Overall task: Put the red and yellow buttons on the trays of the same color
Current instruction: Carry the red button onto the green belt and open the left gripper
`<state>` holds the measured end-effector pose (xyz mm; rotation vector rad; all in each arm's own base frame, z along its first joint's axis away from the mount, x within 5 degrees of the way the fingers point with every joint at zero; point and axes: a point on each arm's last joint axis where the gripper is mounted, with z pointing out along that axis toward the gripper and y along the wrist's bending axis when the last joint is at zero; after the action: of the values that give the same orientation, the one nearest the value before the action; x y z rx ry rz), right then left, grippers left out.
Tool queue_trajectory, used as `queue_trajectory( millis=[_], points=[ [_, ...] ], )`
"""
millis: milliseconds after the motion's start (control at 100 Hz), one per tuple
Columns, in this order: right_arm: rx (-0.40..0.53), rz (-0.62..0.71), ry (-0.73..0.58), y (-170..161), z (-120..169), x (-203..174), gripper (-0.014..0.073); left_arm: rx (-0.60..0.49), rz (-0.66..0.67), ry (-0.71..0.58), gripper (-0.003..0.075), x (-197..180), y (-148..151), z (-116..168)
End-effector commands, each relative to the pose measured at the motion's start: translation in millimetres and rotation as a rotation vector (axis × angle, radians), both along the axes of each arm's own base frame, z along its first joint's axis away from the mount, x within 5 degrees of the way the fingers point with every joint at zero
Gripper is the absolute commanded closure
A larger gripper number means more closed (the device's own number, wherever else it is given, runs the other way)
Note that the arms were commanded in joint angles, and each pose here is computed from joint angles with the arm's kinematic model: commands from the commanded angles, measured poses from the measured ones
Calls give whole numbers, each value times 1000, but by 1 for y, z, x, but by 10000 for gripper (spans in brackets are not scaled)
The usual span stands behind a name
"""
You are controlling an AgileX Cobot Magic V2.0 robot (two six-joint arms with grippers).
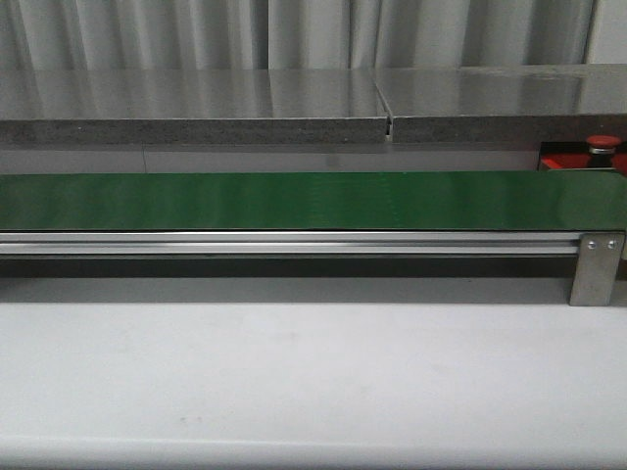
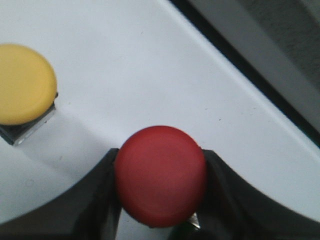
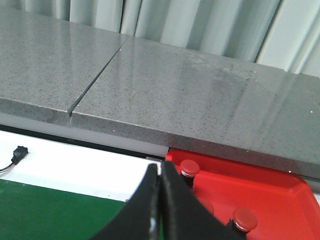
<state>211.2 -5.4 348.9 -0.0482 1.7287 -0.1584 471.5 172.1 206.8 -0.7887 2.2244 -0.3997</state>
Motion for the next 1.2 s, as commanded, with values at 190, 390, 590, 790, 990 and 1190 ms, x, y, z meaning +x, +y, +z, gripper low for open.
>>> queue_trajectory(
  millis=[190,390,590,790,990,1190],
  points=[
    [-8,11,-58,1,17,-4,663,166,-92,-130,741,-35,-16,116],
    [-8,11,-58,1,17,-4,663,259,-155,-128,741,-55,-41,142],
    [-8,11,-58,1,17,-4,663,278,-189,-133,741,-71,-72,137],
    [-8,11,-58,1,17,-4,663,279,-235,-93,741,-78,-96,108],
    [-8,11,-58,1,17,-4,663,276,-230,-58,741,-82,-104,78],
    [-8,11,-58,1,17,-4,663,290,-204,-47,741,-87,-105,57]
  ],
)
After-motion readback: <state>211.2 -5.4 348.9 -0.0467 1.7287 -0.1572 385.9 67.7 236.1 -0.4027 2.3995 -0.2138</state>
